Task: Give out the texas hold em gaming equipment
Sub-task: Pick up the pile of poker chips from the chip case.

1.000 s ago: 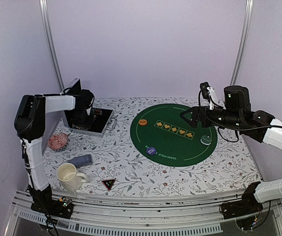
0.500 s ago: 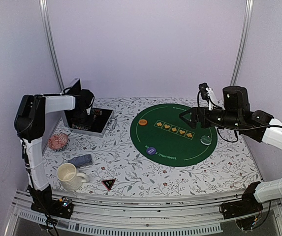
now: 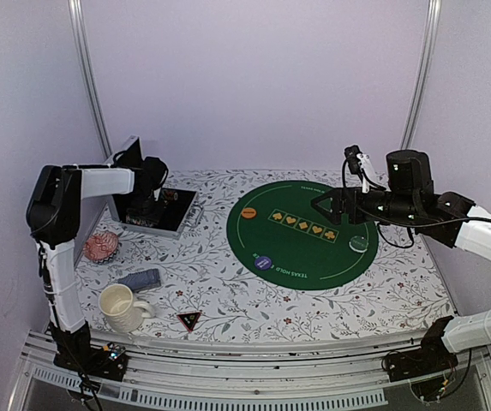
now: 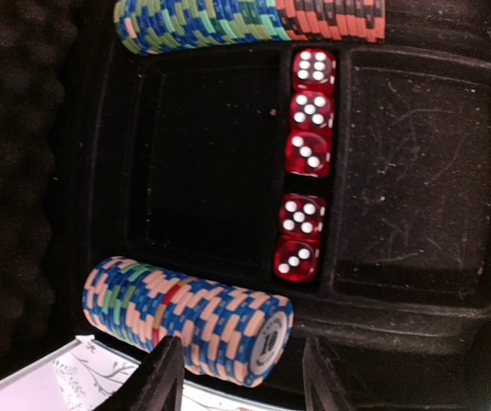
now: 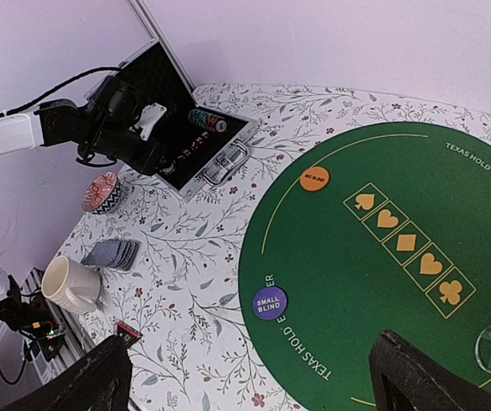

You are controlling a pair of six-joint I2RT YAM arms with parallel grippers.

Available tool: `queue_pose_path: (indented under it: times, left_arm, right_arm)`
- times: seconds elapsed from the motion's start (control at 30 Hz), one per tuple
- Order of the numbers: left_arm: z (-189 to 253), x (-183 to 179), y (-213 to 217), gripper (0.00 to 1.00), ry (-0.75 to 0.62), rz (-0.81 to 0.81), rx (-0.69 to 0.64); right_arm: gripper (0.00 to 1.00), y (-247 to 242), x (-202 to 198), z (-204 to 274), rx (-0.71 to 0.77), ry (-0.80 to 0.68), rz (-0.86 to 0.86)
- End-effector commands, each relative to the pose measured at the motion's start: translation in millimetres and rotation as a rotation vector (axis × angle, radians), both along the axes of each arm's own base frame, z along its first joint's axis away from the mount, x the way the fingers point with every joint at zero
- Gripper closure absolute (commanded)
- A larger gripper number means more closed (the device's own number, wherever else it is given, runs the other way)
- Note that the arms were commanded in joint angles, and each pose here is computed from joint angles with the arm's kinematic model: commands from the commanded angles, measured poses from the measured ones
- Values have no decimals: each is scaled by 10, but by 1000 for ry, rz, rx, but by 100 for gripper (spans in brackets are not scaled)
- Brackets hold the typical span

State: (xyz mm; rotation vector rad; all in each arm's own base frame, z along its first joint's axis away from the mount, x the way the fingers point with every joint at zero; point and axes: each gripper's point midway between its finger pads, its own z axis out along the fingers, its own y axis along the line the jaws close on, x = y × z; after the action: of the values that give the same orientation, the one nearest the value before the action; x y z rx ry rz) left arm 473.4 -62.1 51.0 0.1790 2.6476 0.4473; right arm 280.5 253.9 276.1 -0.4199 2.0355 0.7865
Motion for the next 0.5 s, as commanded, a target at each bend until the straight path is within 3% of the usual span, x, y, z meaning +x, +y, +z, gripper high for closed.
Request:
queue_pose_path:
  times: [0.0,0.47]
  left_arm:
    - [209,80,26,49,-65,1,40]
    - [-169,38,76,47,31,19,-5]
  right_arm:
    - [1,7,8,47,6,-11,7]
    - [1,-10,-15,49,9,-12,7]
